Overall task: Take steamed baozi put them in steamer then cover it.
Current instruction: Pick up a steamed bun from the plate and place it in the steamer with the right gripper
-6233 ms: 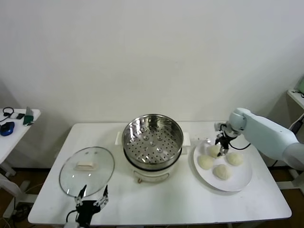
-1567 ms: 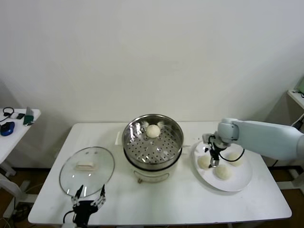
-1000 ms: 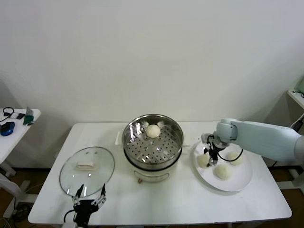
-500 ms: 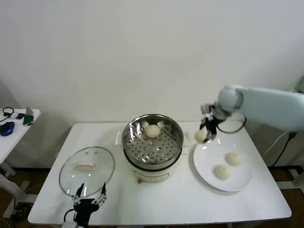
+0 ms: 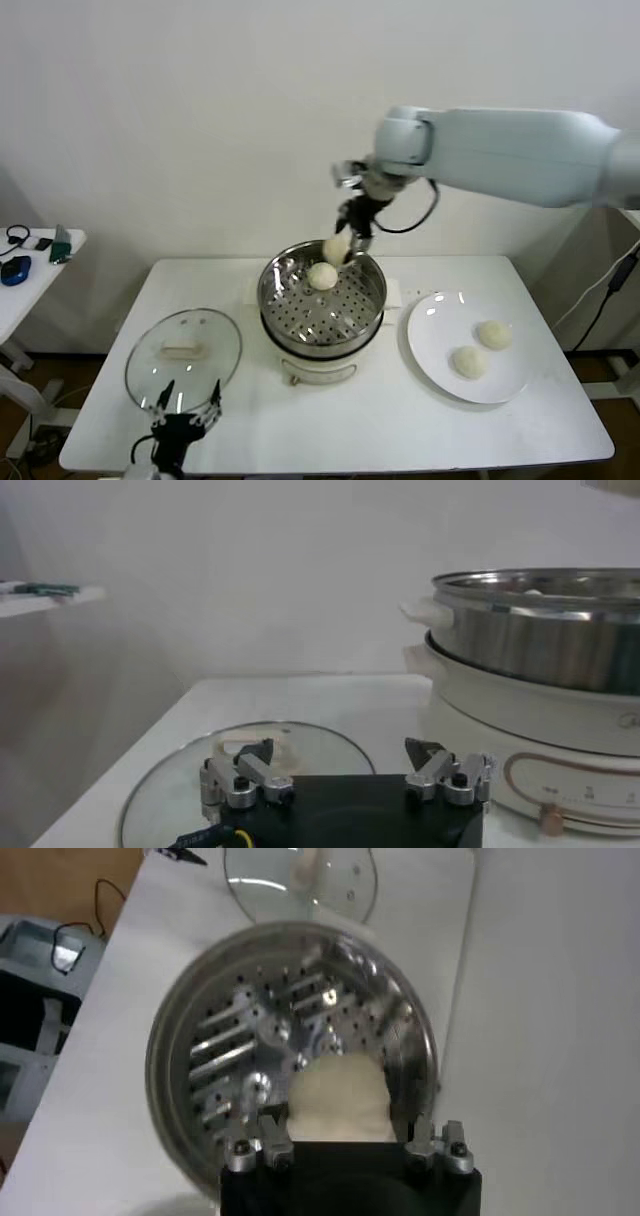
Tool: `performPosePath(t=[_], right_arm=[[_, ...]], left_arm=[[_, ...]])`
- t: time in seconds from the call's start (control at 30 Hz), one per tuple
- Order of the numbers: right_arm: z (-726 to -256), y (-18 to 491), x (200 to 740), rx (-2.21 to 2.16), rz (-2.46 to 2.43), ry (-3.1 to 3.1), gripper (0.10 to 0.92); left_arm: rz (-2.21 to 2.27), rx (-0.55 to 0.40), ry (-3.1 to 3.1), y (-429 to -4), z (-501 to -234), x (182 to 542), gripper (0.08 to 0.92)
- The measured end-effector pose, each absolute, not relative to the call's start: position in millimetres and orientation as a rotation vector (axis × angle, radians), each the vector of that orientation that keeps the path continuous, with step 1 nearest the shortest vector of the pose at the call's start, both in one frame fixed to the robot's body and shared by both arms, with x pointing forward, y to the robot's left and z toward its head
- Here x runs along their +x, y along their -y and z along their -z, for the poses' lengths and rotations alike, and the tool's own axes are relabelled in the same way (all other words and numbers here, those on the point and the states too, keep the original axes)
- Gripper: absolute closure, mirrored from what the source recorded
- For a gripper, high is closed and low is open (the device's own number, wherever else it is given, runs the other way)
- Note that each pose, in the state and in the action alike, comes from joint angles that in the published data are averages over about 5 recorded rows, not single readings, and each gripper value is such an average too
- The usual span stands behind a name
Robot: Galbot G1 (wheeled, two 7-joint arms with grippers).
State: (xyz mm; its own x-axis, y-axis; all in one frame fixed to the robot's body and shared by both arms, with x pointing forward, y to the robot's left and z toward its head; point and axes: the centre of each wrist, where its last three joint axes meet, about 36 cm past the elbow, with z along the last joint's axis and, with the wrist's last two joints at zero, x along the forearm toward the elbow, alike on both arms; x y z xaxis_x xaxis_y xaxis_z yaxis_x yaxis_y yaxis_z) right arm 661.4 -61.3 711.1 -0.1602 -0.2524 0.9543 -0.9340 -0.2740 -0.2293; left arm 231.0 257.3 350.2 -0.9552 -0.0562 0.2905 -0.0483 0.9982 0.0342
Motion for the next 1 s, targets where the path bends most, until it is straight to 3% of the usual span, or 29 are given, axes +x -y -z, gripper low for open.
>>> performPosePath(t=[0.33,0.77,1.0], right_arm=[[-643.8,-3.9,660.5,1.533,-1.515,1.282,0.344],[-599.5,-32.3,666.5,1.516,-1.551,1.25,0.335],[-609.9,-20.9,669.9,1.523,-1.558,1.241,0.212]], left_arm=[[0.035,0.081,2.846,-258.2,-349.5,230.0,0.177],[0.028,0.084,2.845,-258.0,-348.2,230.3,0.177],[0.028,0.086,2.843,-258.4,-348.8,229.7,0.177]])
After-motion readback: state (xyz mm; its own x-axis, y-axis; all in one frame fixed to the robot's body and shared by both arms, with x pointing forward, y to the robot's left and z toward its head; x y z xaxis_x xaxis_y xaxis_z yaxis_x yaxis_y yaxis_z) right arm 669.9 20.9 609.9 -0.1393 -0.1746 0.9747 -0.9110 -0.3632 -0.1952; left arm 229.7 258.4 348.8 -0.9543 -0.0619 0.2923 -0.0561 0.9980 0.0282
